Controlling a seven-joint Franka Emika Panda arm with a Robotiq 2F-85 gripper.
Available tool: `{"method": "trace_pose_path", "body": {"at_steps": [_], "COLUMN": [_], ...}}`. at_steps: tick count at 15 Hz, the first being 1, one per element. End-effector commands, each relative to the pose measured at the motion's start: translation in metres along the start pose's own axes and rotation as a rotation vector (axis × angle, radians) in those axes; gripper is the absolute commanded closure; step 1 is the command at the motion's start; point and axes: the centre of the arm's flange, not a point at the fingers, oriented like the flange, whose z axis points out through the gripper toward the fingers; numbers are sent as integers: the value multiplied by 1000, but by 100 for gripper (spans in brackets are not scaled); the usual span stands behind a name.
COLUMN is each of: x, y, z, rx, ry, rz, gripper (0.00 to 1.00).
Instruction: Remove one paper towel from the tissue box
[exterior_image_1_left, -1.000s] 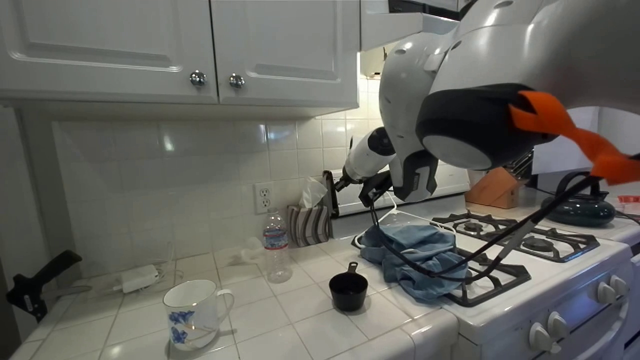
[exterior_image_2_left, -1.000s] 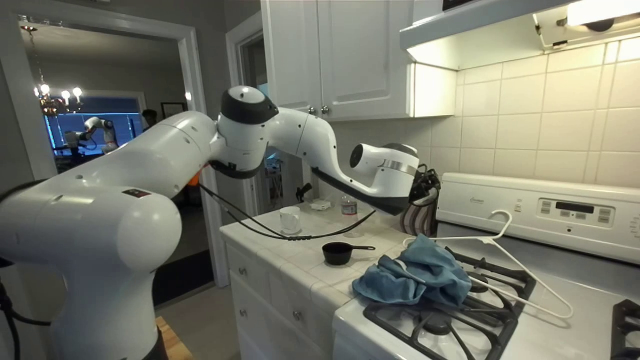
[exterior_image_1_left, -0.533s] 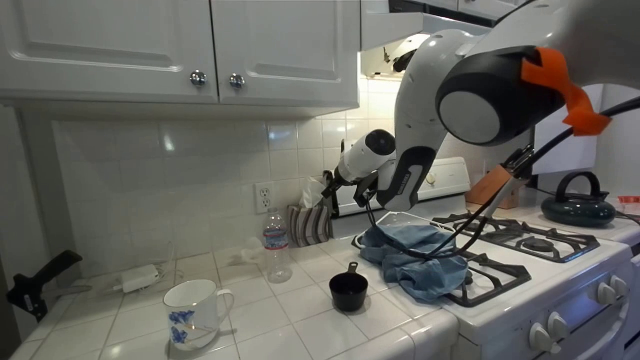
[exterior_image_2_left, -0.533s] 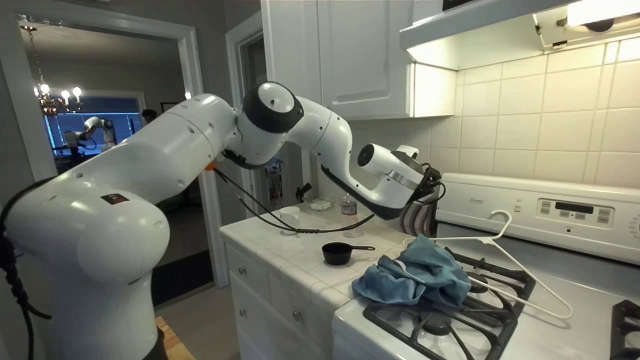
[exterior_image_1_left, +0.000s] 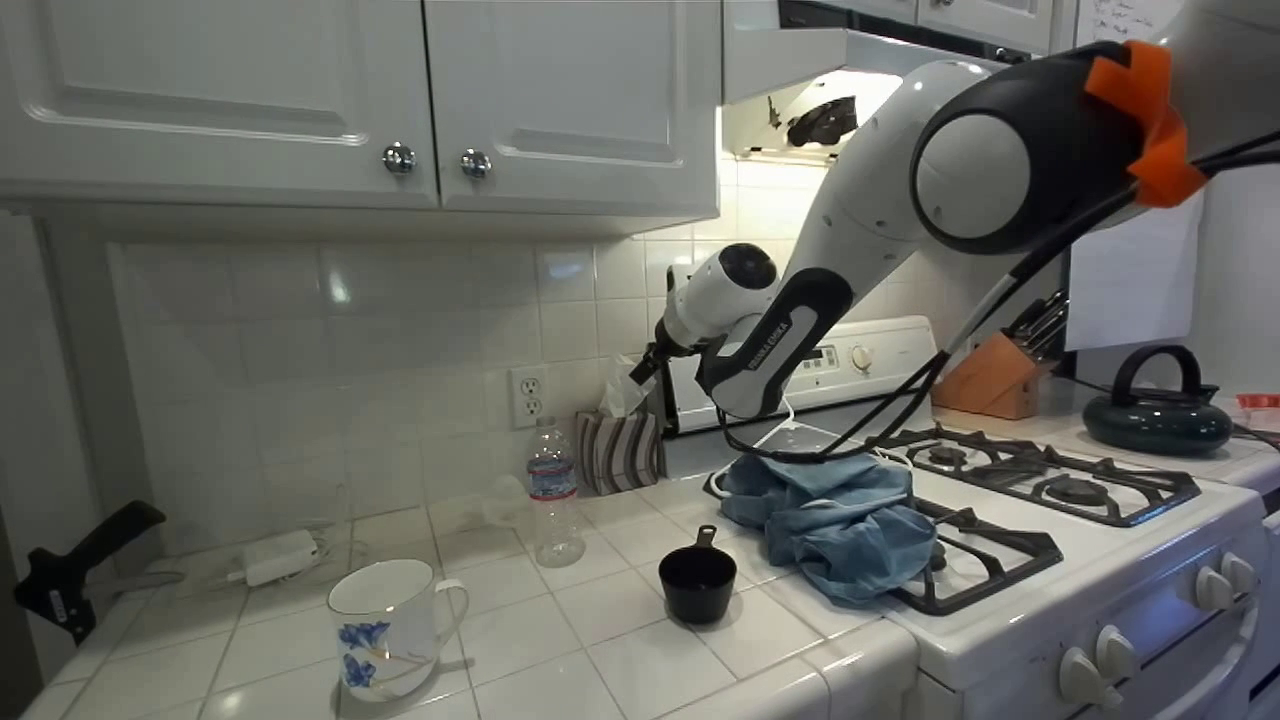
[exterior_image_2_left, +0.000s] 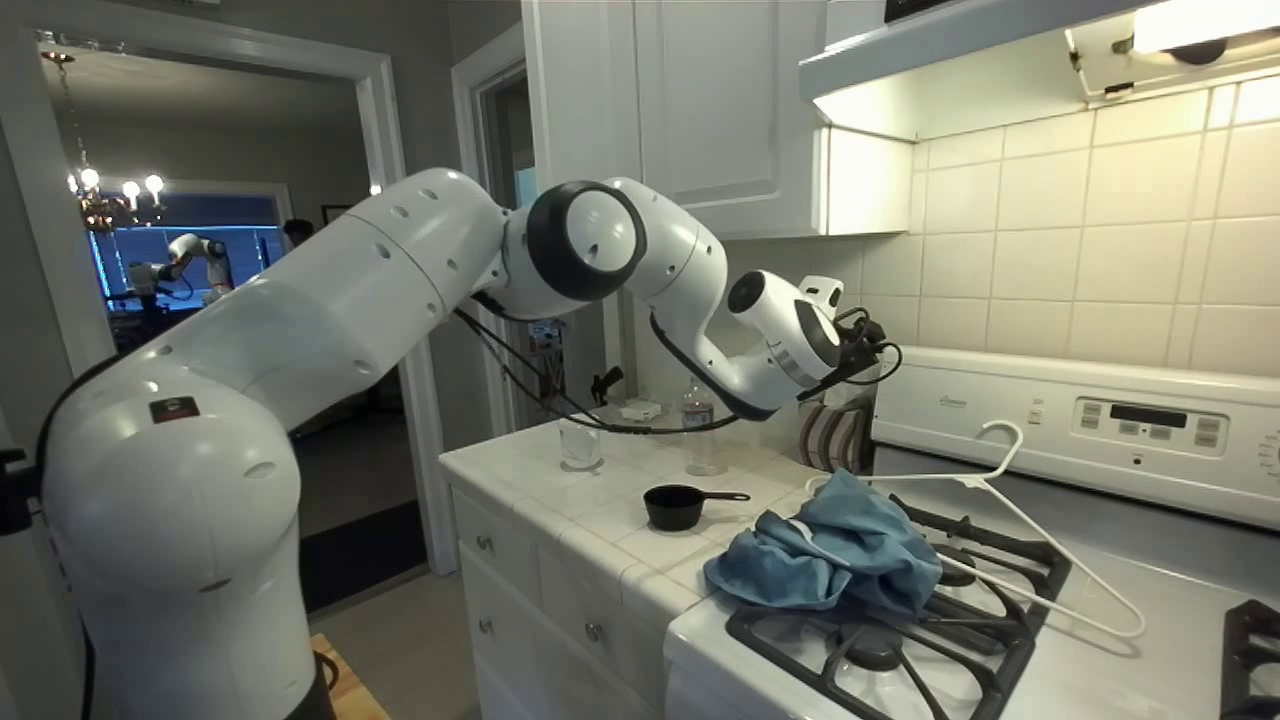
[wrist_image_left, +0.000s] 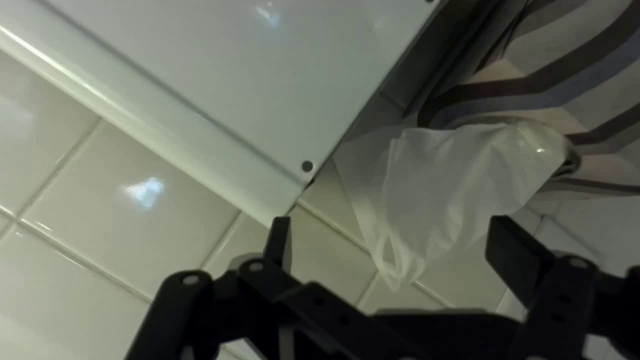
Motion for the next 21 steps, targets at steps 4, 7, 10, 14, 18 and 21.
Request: {"method": "trace_pose_path", "body": {"at_steps": [4,7,10,14,18,21], "x": [27,34,33,30,35,39], "y": [27,25,21,28,32,38], "z": [49,64,75,88,97,98], "rx": [62,123,177,222,252,251], "ry": [5,-19,-60,-101,-139,-158], "rz": [-12,-12,-16,-24,-40,-56], "gripper": [0,0,0,0,11,40]}}
